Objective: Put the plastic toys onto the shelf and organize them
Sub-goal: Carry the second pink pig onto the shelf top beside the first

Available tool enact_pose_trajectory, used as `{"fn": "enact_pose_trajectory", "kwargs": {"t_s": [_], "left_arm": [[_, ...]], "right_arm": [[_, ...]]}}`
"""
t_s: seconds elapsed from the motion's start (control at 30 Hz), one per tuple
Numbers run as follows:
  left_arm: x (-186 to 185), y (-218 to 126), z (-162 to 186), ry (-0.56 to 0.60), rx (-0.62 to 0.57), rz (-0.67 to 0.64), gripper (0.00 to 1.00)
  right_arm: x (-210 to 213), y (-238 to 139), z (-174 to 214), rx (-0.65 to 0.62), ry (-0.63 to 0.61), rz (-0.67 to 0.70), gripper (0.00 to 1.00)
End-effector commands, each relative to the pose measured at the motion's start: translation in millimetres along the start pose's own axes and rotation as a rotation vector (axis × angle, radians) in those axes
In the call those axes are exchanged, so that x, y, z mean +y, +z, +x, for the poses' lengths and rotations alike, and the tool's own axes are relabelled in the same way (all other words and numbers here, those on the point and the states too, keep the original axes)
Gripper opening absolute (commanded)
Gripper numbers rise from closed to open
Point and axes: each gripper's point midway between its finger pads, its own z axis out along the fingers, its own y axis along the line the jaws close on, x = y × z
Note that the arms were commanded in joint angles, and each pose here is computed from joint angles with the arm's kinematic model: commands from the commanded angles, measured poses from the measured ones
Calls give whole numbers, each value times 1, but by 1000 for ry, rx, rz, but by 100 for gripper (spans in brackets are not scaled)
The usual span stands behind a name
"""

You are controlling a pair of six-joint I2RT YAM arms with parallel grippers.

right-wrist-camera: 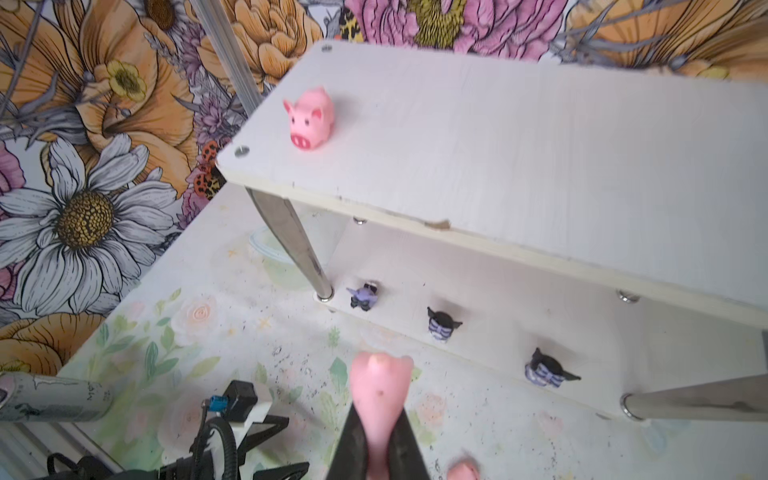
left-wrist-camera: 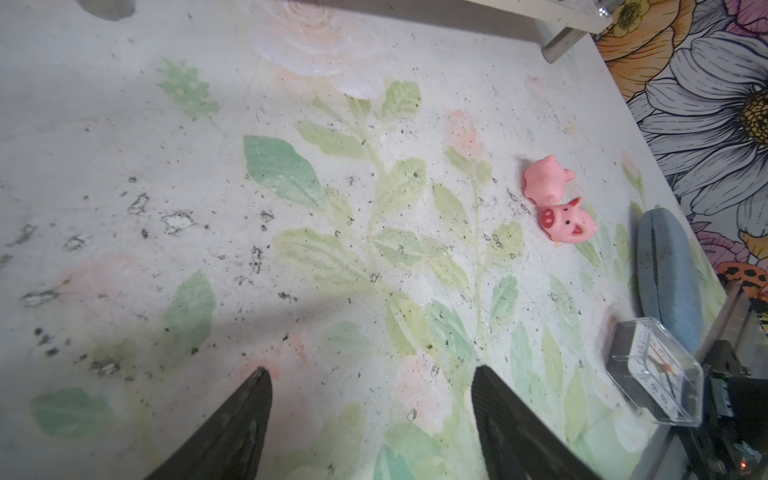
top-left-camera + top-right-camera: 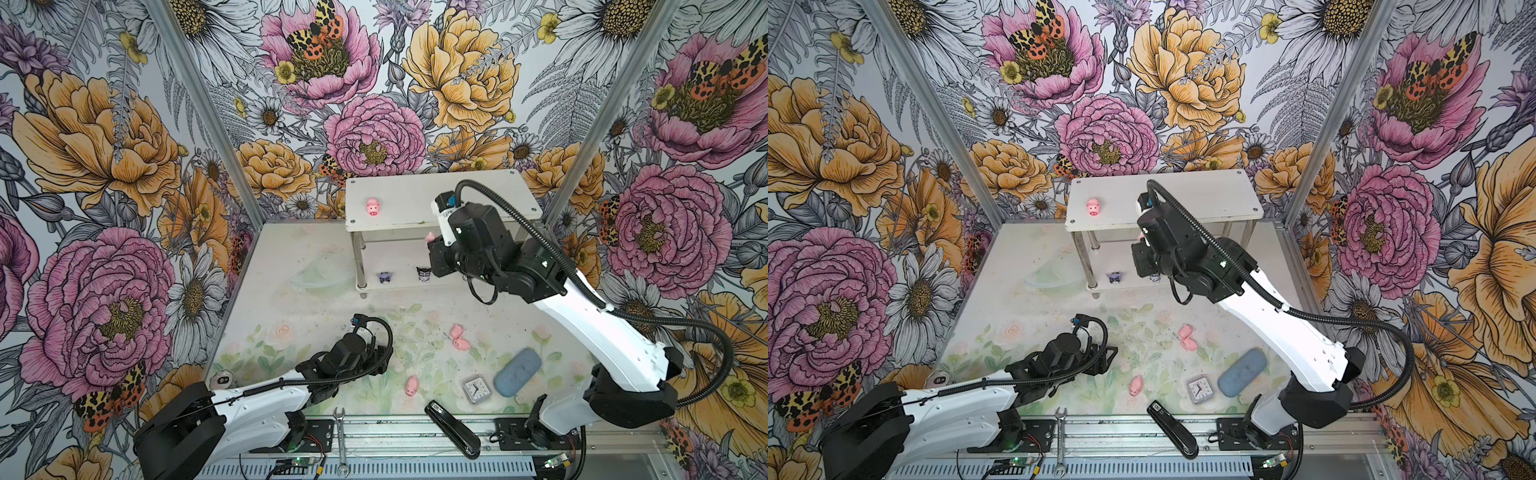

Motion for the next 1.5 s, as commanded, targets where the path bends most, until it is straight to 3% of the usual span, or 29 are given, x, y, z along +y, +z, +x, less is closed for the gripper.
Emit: {"fn": "enact_pose_trajectory", "kwargs": {"t_s": [0.0,0.2,0.43,1.2,1.47], "left_arm": [[-15,0,-20,21,-59,33,78],[-13,1,-17,34,-45,24,78],[-11,1,-17,40,-46,18,78],[-11,14,-11,47,-8,13,79],[-10,18,-8,46,4,12,79]], "right_arm": [[-14,11,-13,35,-95,82,8],[-19,48,-45,16,-77,83,9],[-28,86,-45,34,-49,95,9],[-40,140,-53,13,63,31,14],[-39,157,-52,16,95,4,21]]}}
